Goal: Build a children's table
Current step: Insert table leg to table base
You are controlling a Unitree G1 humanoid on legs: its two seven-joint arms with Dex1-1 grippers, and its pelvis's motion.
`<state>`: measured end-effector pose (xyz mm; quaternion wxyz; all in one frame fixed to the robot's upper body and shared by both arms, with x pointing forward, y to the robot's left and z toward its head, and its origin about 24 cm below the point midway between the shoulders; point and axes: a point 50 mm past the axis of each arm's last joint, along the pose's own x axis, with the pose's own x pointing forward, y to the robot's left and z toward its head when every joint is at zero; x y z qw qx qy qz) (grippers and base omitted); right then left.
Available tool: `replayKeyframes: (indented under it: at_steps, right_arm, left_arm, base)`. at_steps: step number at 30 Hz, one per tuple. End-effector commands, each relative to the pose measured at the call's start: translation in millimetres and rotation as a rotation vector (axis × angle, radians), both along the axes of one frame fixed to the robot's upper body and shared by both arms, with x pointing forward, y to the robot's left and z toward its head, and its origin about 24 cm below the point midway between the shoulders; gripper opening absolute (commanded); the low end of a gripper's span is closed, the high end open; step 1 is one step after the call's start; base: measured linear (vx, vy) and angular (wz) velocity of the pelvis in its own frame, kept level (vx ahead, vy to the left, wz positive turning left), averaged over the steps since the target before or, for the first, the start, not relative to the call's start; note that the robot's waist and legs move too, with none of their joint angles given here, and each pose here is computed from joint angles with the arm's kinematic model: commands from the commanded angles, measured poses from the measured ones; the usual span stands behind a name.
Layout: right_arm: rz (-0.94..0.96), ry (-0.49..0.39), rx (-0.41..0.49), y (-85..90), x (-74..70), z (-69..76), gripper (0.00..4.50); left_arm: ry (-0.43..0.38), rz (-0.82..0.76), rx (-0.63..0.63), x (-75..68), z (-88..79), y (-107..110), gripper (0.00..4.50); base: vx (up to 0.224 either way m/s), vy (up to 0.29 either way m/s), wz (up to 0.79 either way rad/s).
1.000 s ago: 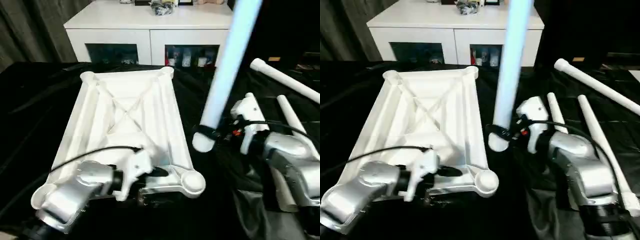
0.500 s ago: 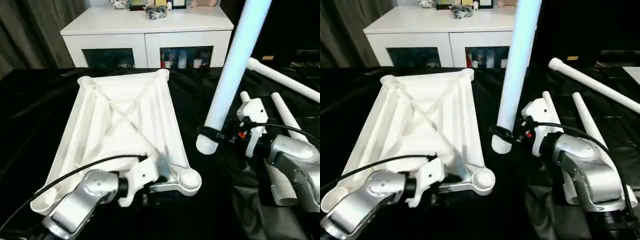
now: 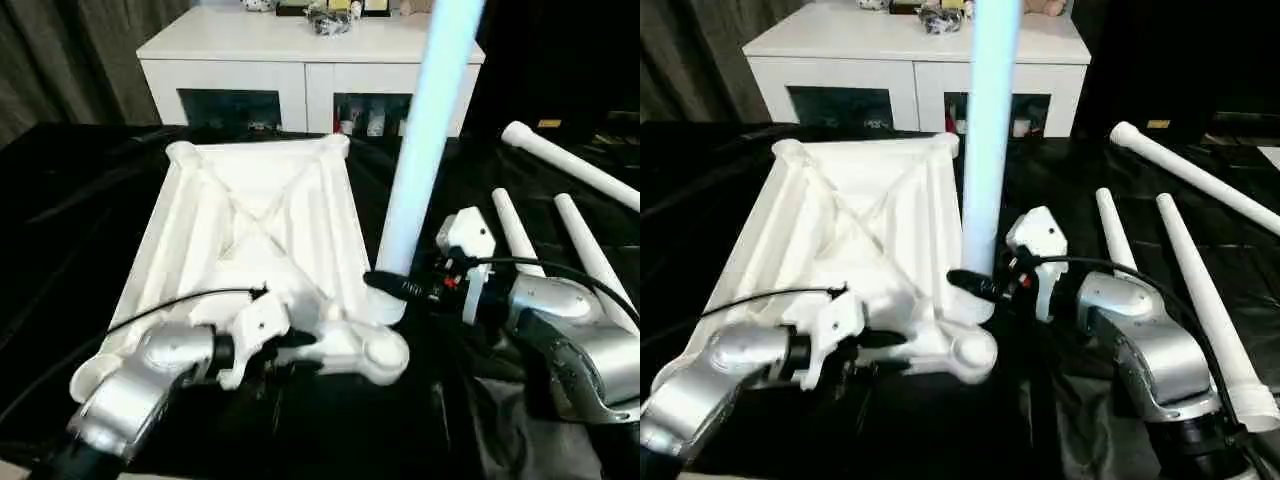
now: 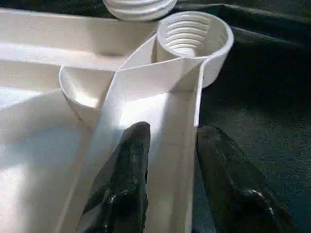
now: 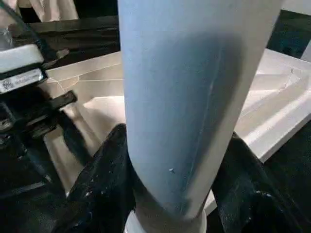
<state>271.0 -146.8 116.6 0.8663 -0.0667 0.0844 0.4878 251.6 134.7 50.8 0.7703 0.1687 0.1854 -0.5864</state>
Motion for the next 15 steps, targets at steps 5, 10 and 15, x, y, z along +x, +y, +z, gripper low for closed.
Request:
replayKeyframes:
  at_steps: [5,10,15]
  right_arm:
    - [0.012,-0.041,-0.015,-1.0,-0.6,7.1,1.84]
    - [-0.006,-0.042,-0.021,-5.3,-1.1,7.7,1.84]
    - [-0.014,-0.046,-0.014,-5.7,-0.8,8.8,1.84]
  left_arm:
    - [0.057,-0.095,0.055,-3.9,-4.0,3.9,1.02]
    - [0.071,-0.134,0.073,-4.6,-6.2,5.6,0.54]
    - [0.043,-0.094,0.064,1.3,-7.0,3.2,0.11]
  base:
    - [0.0,0.0,0.0]
    - [0.0,0.0,0.0]
    - [0.0,0.0,0.0]
